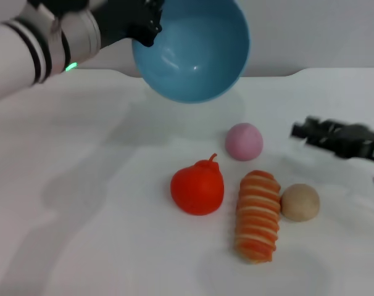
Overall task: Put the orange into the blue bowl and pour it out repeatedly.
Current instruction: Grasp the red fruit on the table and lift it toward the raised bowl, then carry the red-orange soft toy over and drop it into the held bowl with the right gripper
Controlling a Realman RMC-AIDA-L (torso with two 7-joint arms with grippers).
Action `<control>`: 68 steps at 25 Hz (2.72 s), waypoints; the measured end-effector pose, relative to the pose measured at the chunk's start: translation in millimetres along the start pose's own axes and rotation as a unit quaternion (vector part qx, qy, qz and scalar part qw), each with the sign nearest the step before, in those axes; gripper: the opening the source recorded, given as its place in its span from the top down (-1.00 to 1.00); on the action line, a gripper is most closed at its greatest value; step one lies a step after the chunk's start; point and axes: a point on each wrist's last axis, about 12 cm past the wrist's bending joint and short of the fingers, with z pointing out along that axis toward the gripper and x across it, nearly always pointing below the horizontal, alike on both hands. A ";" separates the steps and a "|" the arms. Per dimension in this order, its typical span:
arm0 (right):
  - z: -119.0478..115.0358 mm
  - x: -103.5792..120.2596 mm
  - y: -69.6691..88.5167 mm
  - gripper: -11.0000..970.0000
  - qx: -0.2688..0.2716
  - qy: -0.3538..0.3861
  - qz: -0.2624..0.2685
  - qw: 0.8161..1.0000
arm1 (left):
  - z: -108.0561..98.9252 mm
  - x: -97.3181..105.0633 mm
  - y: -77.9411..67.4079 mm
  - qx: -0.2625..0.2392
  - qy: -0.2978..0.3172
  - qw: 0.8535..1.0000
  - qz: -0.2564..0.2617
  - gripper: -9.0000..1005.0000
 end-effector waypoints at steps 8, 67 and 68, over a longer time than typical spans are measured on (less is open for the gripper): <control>66.1 -5.0 13.6 -0.21 -0.027 0.149 -0.021 0.988 | 11.4 -5.9 12.0 0.039 0.036 0.997 -0.052 0.98; 77.6 -52.5 78.0 0.92 -0.177 0.114 -0.190 0.959 | 14.1 4.1 10.3 0.088 0.137 0.985 -0.046 0.98; 70.5 -59.4 79.9 0.93 -0.180 0.100 -0.200 0.958 | 14.5 4.6 7.8 0.097 0.154 0.982 -0.040 0.98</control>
